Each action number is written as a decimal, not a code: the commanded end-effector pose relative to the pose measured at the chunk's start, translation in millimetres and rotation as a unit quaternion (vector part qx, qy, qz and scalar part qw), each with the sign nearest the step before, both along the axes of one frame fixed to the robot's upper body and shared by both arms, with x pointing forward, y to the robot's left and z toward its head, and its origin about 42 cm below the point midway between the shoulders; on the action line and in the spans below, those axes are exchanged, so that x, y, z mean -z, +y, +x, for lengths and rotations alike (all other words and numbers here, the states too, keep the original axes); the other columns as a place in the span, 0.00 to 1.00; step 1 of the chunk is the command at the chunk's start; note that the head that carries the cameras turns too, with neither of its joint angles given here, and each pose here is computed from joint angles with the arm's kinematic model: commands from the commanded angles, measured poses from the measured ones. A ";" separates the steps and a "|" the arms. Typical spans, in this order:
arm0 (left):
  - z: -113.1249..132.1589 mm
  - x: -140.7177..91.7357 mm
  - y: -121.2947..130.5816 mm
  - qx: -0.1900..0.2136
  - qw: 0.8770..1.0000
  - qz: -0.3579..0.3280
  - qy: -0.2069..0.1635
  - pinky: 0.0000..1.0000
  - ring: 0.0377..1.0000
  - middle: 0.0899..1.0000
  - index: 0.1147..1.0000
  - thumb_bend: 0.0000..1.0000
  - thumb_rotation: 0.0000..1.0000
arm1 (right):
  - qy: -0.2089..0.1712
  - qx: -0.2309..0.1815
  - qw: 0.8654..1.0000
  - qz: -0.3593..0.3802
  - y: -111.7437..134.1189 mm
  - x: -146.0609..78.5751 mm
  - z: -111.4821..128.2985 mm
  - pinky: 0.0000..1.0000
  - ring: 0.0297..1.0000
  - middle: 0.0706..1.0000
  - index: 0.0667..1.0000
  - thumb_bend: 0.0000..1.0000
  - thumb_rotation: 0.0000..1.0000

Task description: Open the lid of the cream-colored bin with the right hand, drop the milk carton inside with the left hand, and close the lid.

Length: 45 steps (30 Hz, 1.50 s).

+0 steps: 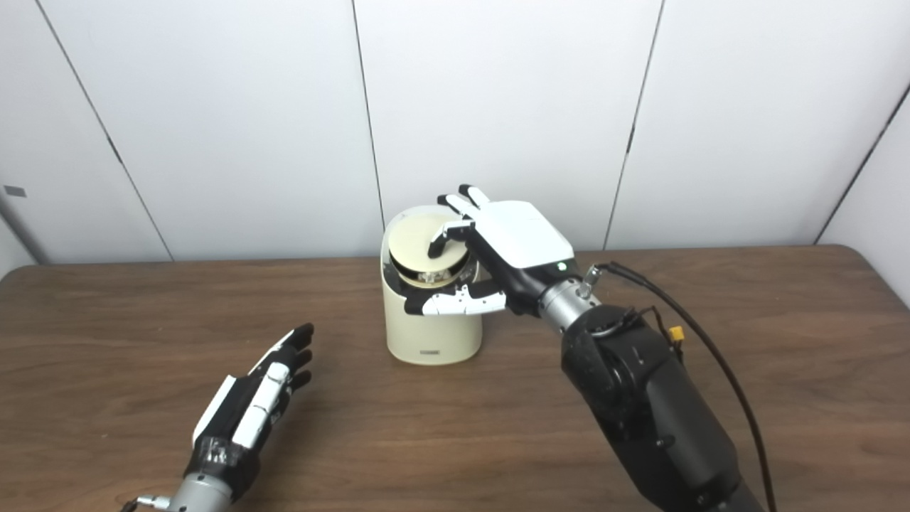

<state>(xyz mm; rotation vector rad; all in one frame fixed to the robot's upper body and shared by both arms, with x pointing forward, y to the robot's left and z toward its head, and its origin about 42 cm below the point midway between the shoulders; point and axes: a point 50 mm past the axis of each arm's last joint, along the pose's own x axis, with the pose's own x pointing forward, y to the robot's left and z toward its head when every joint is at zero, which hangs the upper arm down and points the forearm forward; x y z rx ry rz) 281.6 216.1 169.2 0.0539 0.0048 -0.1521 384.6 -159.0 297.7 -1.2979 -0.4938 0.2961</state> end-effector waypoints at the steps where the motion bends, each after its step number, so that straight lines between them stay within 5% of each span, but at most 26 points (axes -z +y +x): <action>1: 5.7 -19.3 -0.2 0.002 0.999 0.000 -0.051 0.96 0.97 0.97 0.97 0.69 0.85 | -0.034 -0.009 0.999 -0.010 -0.8 -14.5 0.7 0.96 1.00 0.96 0.62 0.63 0.87; 8: 6.7 -20.9 0.9 0.000 0.998 0.002 -0.055 0.96 0.98 0.99 0.98 0.69 0.86 | -0.019 -0.013 0.999 -0.043 -0.1 -2.6 -0.2 1.00 1.00 1.00 0.67 0.70 1.00; 24: 7.3 -24.3 1.2 -0.005 0.998 -0.002 -0.061 0.98 0.99 1.00 1.00 0.67 0.86 | -0.001 0.000 0.998 -0.064 3.7 11.2 4.2 1.00 1.00 1.00 0.74 0.71 1.00; 38: 6.5 -26.9 -1.0 -0.008 0.998 -0.013 -0.068 0.98 1.00 1.00 1.00 0.69 0.86 | -0.017 0.004 0.992 -0.124 1.5 12.7 6.3 1.00 1.00 1.00 0.64 0.73 1.00; 45: 7.2 -26.3 -3.8 -0.005 0.998 -0.009 -0.067 0.98 1.00 1.00 1.00 0.69 0.87 | -0.012 0.010 0.998 -0.067 -4.5 -0.2 0.6 1.00 1.00 1.00 0.74 0.67 1.00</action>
